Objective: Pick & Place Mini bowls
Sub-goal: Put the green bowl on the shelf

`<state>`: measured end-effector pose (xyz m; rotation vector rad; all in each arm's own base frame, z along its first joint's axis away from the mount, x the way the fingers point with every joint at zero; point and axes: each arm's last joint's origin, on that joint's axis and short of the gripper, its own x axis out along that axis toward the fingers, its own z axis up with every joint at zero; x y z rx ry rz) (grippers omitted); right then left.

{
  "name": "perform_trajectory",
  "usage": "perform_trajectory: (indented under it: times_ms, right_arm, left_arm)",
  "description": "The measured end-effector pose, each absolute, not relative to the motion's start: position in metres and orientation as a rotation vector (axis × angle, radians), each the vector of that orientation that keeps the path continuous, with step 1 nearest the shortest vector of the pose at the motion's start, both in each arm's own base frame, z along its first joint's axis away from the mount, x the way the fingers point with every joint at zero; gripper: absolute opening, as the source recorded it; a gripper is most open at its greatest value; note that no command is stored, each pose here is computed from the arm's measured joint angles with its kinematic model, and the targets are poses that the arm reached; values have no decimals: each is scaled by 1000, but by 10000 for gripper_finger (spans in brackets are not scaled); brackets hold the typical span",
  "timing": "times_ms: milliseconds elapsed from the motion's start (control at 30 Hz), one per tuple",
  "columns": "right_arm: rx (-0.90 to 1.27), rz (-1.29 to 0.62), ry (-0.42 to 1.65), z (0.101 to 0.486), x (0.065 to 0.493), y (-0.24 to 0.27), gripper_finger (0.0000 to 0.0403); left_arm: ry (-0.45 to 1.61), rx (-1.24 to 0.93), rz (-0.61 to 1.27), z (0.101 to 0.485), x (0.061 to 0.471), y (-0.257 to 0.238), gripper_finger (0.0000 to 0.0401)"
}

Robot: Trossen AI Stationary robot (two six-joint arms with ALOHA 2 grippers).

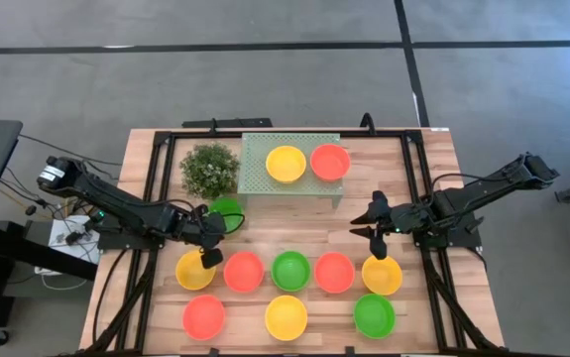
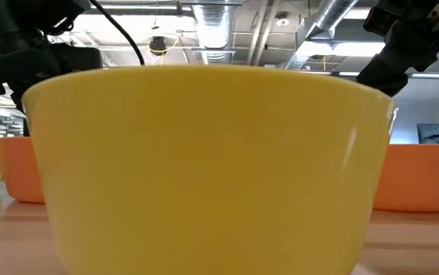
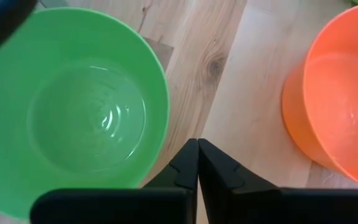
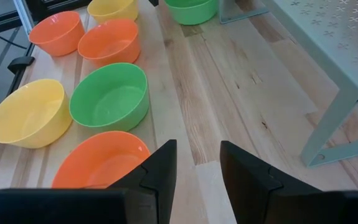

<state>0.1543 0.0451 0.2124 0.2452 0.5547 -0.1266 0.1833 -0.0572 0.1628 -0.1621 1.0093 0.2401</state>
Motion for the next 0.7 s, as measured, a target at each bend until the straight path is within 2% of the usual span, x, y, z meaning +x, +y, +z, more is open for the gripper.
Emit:
perform_trajectory:
  times_ms: [267, 467, 700]
  right_arm:
    - [245, -127, 555, 212, 154, 45, 118]
    - [245, -127, 555, 212, 154, 45, 118]
    - [245, -127, 555, 212, 154, 45, 118]
  left_arm:
    - [980, -109, 259, 164, 185, -56, 39]
    - [952, -23, 263, 165, 186, -55, 89]
    - [993, -46, 289, 154, 182, -46, 141]
